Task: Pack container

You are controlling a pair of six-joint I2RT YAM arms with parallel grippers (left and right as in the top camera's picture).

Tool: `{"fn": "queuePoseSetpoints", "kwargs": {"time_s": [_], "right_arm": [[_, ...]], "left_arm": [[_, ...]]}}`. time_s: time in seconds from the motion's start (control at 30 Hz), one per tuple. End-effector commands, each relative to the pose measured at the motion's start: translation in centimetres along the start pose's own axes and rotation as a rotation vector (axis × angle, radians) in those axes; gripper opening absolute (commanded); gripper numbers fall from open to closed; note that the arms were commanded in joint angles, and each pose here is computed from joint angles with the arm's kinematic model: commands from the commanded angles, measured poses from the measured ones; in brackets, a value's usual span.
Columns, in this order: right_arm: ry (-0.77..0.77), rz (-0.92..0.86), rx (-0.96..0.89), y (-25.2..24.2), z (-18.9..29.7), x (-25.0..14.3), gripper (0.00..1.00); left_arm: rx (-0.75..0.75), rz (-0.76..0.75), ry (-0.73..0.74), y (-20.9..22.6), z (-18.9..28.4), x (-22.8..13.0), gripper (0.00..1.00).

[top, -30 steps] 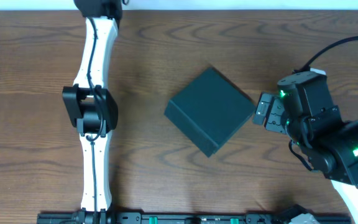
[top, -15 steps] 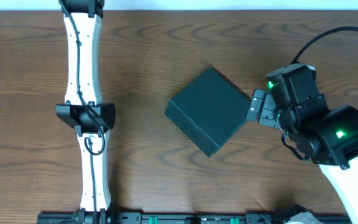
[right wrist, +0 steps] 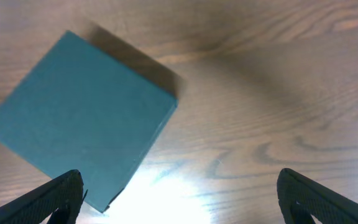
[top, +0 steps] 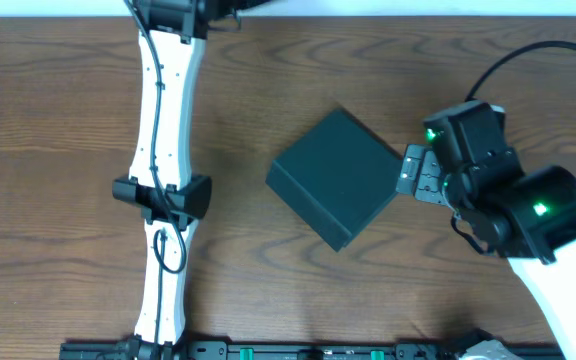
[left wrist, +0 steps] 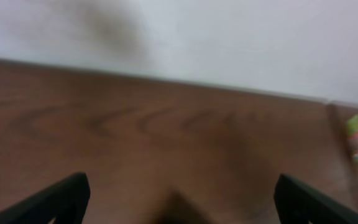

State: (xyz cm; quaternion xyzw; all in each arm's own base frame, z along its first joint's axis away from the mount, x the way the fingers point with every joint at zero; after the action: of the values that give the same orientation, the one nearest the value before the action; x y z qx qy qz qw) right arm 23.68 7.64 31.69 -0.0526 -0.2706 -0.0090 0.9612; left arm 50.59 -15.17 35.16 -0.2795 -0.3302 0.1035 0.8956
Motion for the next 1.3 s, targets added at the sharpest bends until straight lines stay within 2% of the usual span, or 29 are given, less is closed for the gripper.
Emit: {"fn": "queuePoseSetpoints", "kwargs": {"time_s": [0.0, 0.1, 0.2, 0.33, 0.57, 0.7, 0.9, 1.03, 1.17, 1.27], "right_arm": [[0.083, 0.043, -0.048, 0.7, -2.4, -0.6, 0.99], [0.118, 0.027, -0.081, 1.1, -3.8, -0.6, 0.99], [0.133, 0.028, -0.090, 1.8, -4.9, -0.6, 0.99], [0.150, 0.036, -0.051, 3.6, -6.2, -1.6, 0.99], [0.197, -0.016, -0.074, 4.7, -7.3, -4.1, 0.99], [0.225, -0.085, -0.099, 5.0, -7.9, -5.5, 0.99], [0.256, -0.063, -0.093, 7.4, -8.0, -8.8, 0.99], [0.263, -0.024, -0.024, 9.9, -6.6, -10.6, 0.99], [0.311, 0.017, 0.043, 11.7, -5.3, -12.7, 0.99], [0.318, 0.009, 0.047, 12.3, -4.8, -13.5, 0.99]], "left_arm": [[0.118, -0.166, -0.035, 1.1, 4.0, 0.3, 0.96], [0.184, -0.228, 0.084, 2.2, 5.1, -1.8, 0.96], [0.293, -0.228, 0.167, 3.7, 6.7, -3.5, 0.96], [0.235, -0.251, 0.180, 2.7, 8.2, -4.0, 0.96], [0.232, -0.280, 0.161, 2.2, 10.5, -3.9, 0.96], [0.329, -0.290, 0.212, 3.5, 10.7, -4.5, 0.96], [0.416, -0.286, 0.429, 6.7, 9.8, -7.5, 0.96], [0.452, -0.248, 0.528, 8.9, 7.7, -8.9, 0.96], [0.459, -0.257, 0.576, 10.8, 4.6, -10.0, 0.96], [0.391, -0.241, 0.581, 11.4, 2.0, -10.8, 0.96]]}}
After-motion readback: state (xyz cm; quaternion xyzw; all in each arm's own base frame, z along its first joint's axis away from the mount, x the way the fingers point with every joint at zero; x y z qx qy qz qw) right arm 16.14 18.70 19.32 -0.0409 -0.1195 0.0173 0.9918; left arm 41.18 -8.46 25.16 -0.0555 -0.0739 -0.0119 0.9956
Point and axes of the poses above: each gripper's point midway between its finger pads, its own z axis back along the fingers, its own y axis along the line the jaws close on, x = y × z, the point moved 6 cm from there along z, back along the fingers, and after that the axes turned 12 degrees about z, right-handed, at the moved point
